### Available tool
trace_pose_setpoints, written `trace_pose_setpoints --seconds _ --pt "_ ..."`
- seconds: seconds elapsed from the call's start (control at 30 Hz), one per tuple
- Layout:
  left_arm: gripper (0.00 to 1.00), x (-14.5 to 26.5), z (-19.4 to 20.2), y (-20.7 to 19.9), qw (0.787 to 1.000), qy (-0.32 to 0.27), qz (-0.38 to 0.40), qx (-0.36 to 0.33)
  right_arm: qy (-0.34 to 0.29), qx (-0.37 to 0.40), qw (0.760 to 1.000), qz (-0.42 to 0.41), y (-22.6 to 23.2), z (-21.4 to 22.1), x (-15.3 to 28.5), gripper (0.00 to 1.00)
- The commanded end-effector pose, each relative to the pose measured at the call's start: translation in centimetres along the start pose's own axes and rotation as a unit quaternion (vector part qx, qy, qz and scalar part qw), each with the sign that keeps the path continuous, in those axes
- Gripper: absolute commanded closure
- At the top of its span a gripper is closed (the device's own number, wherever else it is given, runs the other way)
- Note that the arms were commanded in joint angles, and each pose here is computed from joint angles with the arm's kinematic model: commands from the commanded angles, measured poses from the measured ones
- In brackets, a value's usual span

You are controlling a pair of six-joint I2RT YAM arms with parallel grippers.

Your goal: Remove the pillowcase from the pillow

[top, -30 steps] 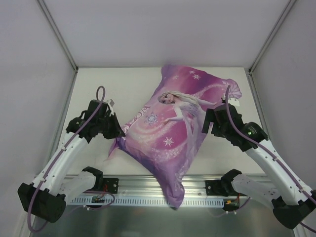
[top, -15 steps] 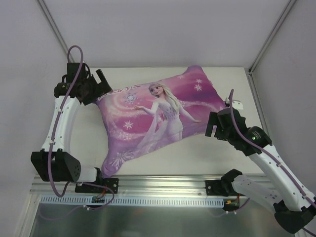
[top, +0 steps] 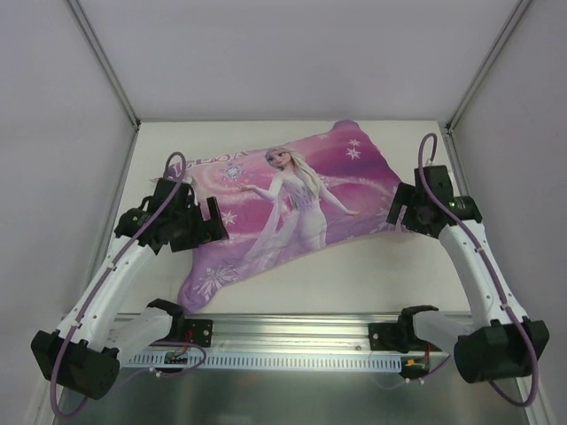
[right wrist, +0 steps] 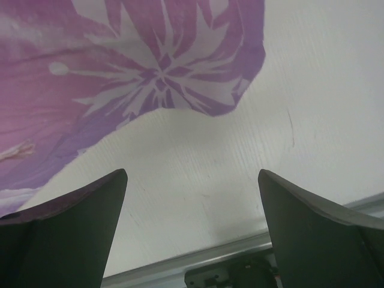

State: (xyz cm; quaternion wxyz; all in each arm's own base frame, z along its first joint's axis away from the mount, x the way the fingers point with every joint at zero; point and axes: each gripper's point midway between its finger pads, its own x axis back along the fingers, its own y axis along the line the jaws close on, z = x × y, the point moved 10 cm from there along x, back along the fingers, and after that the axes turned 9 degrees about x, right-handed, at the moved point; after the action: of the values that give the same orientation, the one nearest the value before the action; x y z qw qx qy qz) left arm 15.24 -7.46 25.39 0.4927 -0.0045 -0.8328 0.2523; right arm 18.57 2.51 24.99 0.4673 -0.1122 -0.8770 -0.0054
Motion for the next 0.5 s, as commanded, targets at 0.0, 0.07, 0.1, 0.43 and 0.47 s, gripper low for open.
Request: trace_pose_setpoints --seconds 0.0,0.07,0.1,0.43,0.47 --pt "0.05 -1.5 2.0 0.6 0.998 0.041 -0.027 0.048 -0.041 0.0 0.997 -0.066 0.6 -4.0 -0.9 0.04" --pt "0.12 -2.1 2.0 0.8 0.997 0.037 -0.04 0.046 -0.026 -0.002 0.997 -0.077 0.8 -5.1 -3.0 0.04" --pt "0.15 -2.3 1.8 0.9 0.997 0.033 -0.049 0.044 -0.03 -0.004 0.996 -0.083 0.8 -6.0 -3.4 0.04" --pt "1.0 -5.4 -2.5 -1.8 0.997 0.033 -0.064 -0.004 -0.018 -0.002 0.996 -0.088 1.8 -7.1 -9.6 0.52" --pt "1.0 -5.6 -3.3 -2.6 0.998 0.031 -0.059 -0.007 -0.025 -0.017 0.996 -0.08 1.6 -6.8 -9.0 0.65"
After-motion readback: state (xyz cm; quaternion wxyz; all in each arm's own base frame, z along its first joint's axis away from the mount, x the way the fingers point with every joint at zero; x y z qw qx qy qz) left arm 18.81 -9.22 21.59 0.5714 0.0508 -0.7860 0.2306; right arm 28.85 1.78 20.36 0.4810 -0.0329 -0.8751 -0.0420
